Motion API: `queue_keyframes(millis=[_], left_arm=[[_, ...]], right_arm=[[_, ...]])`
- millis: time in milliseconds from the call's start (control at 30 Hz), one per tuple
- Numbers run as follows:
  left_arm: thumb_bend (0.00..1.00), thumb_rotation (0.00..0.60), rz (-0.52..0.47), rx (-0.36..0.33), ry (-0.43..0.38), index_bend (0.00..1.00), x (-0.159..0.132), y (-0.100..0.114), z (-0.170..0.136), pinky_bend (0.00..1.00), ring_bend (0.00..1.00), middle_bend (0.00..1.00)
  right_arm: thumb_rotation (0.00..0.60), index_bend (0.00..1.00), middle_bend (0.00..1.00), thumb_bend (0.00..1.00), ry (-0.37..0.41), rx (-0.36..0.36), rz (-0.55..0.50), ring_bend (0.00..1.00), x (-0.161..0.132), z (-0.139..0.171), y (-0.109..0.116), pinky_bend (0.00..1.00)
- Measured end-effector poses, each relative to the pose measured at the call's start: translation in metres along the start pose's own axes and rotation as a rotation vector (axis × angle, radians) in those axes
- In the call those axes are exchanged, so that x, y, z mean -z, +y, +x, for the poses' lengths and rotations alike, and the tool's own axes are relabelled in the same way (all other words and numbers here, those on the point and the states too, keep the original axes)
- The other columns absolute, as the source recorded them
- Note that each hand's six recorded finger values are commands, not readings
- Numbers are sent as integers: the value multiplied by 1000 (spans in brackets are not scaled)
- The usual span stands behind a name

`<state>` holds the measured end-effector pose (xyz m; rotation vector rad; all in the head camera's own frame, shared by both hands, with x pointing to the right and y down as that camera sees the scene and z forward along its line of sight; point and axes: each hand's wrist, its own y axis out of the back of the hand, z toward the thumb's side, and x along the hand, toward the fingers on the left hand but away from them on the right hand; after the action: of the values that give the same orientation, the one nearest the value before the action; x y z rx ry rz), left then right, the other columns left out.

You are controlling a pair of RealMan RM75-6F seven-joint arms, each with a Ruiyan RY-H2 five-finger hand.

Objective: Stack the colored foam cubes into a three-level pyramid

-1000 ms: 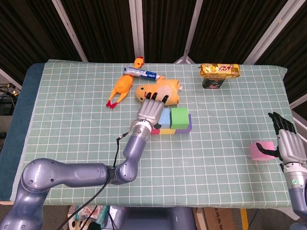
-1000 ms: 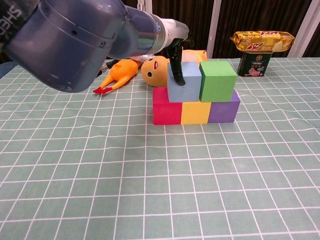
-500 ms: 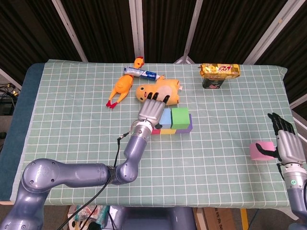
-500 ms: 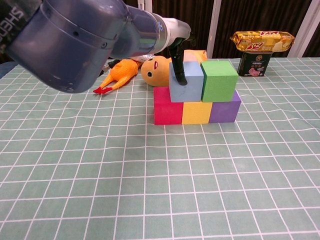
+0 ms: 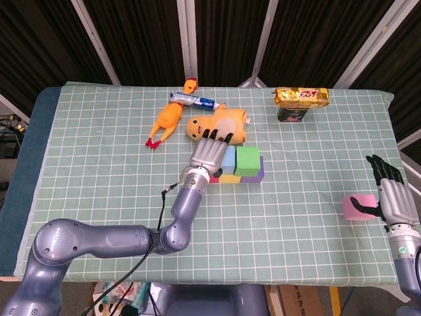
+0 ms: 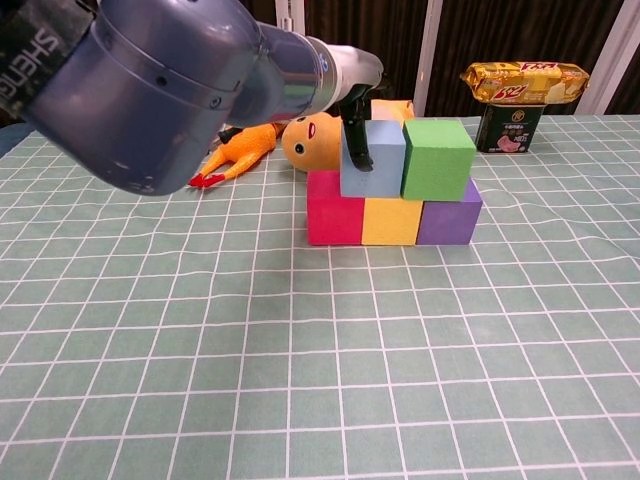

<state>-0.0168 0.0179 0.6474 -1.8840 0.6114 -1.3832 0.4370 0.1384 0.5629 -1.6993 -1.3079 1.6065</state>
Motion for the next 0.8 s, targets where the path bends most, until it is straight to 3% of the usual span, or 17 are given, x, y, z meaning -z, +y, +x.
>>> queue_keyframes(millis=[300, 600, 800], left_arm=[[151, 600, -25, -1, -10, 0, 1, 1, -2, 40, 16, 65], [150, 600, -33, 9, -7, 0, 8, 3, -8, 40, 15, 155], [150, 600, -31, 15, 3, 0, 14, 2, -10, 40, 16, 164]], right_arm=[[600, 0, 0, 298, 0, -1, 7, 0, 1, 0, 0, 0], [600, 0, 0, 298, 1, 1, 7, 0, 0, 1, 1, 0], [600, 0, 0, 298, 2, -1, 9, 0, -1, 1, 1, 0]])
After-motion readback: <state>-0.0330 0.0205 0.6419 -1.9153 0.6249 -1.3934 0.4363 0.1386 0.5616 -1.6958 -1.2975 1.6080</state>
